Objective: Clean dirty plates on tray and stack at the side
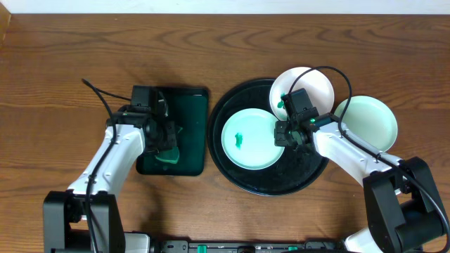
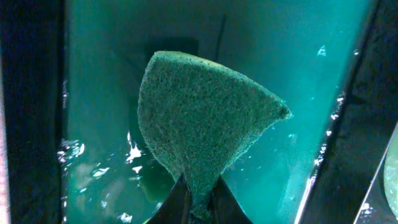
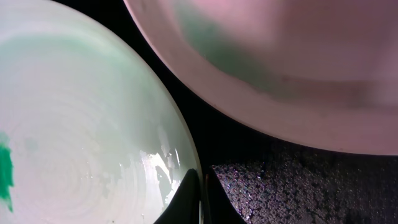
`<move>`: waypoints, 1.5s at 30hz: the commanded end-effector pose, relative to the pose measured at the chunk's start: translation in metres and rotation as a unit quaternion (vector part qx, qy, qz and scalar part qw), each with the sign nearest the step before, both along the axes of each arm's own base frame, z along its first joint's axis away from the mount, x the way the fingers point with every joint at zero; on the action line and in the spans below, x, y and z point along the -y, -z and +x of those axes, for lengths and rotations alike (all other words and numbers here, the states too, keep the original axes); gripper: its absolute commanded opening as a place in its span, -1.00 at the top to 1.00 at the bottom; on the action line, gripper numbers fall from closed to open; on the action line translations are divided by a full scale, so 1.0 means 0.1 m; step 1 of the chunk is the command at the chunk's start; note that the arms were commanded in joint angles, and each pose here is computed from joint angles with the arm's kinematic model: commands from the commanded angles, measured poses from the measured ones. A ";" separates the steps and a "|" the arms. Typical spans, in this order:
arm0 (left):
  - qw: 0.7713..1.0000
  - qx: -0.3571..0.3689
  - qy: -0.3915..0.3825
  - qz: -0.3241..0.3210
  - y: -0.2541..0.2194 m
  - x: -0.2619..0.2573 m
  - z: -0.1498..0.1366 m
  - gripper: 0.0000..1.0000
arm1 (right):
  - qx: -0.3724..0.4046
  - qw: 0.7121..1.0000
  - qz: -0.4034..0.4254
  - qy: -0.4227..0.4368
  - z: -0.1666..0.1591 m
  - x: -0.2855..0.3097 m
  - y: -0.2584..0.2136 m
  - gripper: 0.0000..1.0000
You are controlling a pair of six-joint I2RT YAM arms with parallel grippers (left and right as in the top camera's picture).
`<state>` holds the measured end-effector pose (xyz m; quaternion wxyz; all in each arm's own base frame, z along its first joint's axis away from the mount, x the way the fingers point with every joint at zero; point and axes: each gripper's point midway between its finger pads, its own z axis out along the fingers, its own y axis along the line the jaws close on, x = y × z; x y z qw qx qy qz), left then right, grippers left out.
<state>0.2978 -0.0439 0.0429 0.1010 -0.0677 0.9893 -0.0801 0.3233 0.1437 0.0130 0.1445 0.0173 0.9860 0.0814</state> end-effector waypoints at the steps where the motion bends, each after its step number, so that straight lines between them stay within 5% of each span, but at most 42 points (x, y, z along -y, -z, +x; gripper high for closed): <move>1: 1.000 0.018 0.006 -0.009 -0.09 0.07 0.10 0.85 | 0.001 1.000 0.004 0.006 0.05 0.01 -0.01 0.97; 13: 0.999 0.053 0.013 0.006 -0.24 0.08 0.29 0.86 | 0.003 1.000 0.005 0.006 0.06 0.00 -0.01 0.97; 23: 0.996 0.067 -0.023 0.055 -1.01 -0.10 0.49 0.85 | 0.003 1.000 0.004 0.006 0.06 0.00 -0.01 0.97; 45: 0.997 0.033 -0.068 0.034 -0.85 -0.07 0.36 0.85 | 0.003 1.000 0.004 0.006 0.06 0.00 -0.01 0.97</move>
